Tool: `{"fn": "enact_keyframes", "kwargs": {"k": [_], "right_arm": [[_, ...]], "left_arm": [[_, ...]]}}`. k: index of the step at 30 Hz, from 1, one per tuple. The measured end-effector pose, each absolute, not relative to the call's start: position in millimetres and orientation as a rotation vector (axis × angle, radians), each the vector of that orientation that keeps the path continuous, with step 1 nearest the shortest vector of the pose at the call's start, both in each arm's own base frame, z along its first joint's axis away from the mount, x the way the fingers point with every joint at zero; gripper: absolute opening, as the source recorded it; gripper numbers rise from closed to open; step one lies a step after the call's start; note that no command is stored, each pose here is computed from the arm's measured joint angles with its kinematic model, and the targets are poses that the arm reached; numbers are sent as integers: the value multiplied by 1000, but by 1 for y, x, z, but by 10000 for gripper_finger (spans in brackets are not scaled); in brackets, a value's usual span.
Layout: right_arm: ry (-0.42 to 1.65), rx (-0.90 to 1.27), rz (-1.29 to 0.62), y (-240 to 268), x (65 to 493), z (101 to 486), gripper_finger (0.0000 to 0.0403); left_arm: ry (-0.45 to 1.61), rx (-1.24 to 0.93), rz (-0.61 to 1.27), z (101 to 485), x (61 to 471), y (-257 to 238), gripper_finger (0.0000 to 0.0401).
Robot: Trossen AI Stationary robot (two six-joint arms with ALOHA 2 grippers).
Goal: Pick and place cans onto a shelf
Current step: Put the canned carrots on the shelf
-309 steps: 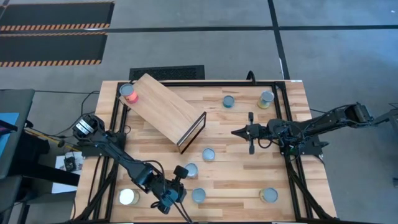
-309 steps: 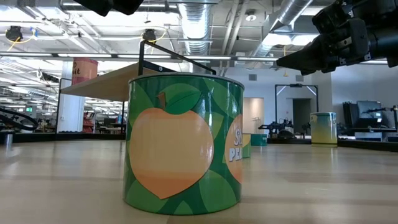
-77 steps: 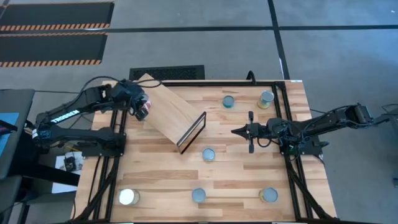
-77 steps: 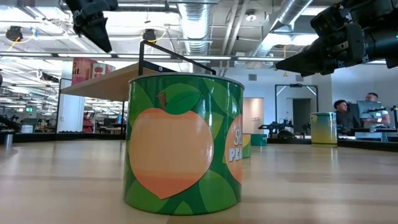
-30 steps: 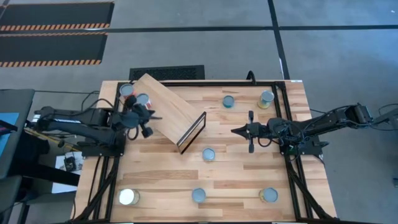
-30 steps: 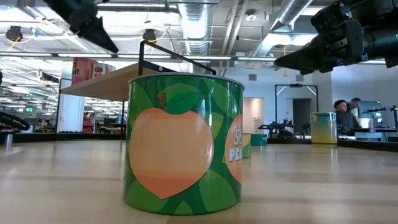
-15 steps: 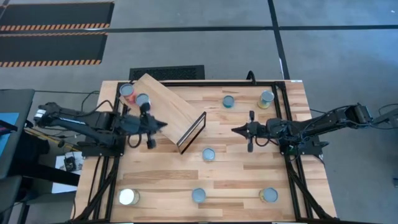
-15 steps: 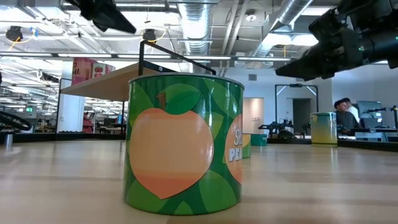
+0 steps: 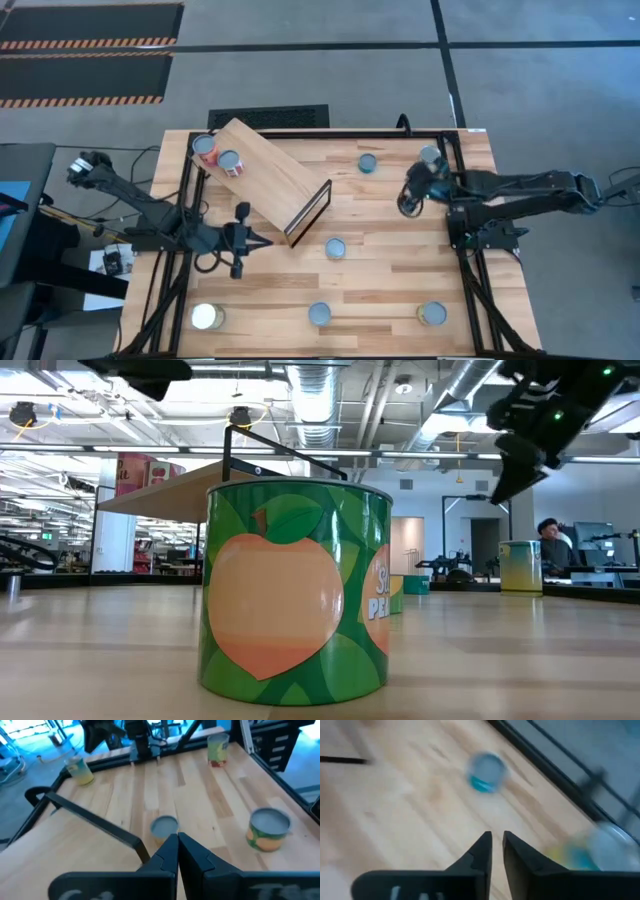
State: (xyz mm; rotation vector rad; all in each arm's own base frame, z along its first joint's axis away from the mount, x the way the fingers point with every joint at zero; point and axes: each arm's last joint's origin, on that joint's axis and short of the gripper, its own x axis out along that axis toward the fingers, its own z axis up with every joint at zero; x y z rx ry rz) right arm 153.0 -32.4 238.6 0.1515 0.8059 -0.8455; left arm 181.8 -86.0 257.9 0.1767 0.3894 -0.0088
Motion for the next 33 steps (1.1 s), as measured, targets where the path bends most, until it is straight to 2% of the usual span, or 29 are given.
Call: {"fn": "enact_keyframes", "kwargs": {"k": [8, 14, 19, 28, 33], "right_arm": [[929, 193, -1003, -61, 137, 237, 136], [926, 239, -1125, -89, 127, 238, 161], [966, 332, -1103, -107, 124, 232, 162], [1059, 392, -1184, -137, 126, 211, 150], [1109, 379, -1181, -147, 129, 203, 128]], "left_arm": [[452, 110, 14, 249, 177, -86, 0], [456, 99, 18, 249, 177, -86, 0], [456, 99, 18, 249, 177, -86, 0], [453, 104, 39, 249, 177, -85, 0], [456, 105, 38, 249, 177, -85, 0]]}}
